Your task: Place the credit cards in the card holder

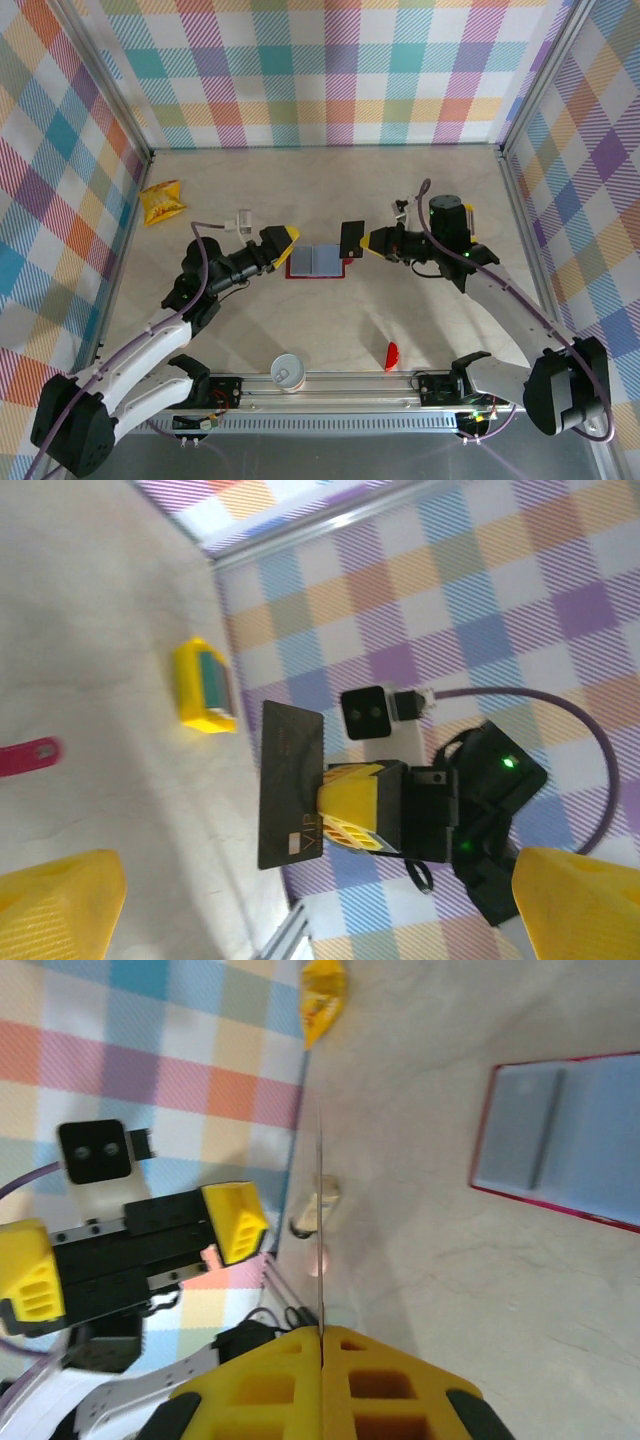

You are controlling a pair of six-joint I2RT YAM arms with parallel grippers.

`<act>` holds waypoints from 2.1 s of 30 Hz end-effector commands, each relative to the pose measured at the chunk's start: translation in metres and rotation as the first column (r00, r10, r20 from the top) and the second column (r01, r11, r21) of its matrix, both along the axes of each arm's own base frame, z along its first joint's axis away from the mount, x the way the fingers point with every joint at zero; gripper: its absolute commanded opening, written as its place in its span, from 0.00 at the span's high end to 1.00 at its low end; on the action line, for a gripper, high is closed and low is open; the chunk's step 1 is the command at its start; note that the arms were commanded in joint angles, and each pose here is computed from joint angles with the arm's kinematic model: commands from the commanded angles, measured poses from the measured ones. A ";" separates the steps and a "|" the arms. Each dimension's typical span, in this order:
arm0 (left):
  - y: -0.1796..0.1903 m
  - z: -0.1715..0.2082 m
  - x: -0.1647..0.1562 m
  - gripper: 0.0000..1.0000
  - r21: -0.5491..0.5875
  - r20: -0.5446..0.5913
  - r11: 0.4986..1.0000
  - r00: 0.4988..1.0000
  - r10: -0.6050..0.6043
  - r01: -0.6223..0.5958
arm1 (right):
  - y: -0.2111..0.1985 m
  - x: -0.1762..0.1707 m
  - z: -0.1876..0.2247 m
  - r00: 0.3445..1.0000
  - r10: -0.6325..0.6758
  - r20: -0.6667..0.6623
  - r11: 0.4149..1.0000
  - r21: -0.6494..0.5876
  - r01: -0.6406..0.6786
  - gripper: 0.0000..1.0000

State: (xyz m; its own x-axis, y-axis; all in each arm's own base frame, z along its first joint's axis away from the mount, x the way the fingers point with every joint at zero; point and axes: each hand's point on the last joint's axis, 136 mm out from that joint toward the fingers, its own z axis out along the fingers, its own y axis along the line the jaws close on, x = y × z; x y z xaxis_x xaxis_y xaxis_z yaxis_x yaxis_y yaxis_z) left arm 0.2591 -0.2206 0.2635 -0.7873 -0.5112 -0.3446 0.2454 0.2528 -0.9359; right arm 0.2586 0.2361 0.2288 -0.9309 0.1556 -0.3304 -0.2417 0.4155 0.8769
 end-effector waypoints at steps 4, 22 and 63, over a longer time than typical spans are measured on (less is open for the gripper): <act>0.026 -0.069 0.005 0.00 0.109 -0.179 0.994 0.984 0.023 -0.004 | 0.010 0.012 -0.019 0.993 -0.022 0.117 0.997 -0.077 0.031 1.00; 0.021 -0.092 0.033 0.04 0.031 -0.227 0.999 0.974 -0.008 0.015 | 0.025 0.014 -0.051 0.990 -0.015 0.140 0.998 -0.057 0.023 1.00; 0.013 -0.188 0.077 0.31 0.357 -0.456 0.912 0.890 -0.018 0.201 | 0.086 0.066 -0.136 1.000 -0.003 0.011 0.978 -0.208 0.005 1.00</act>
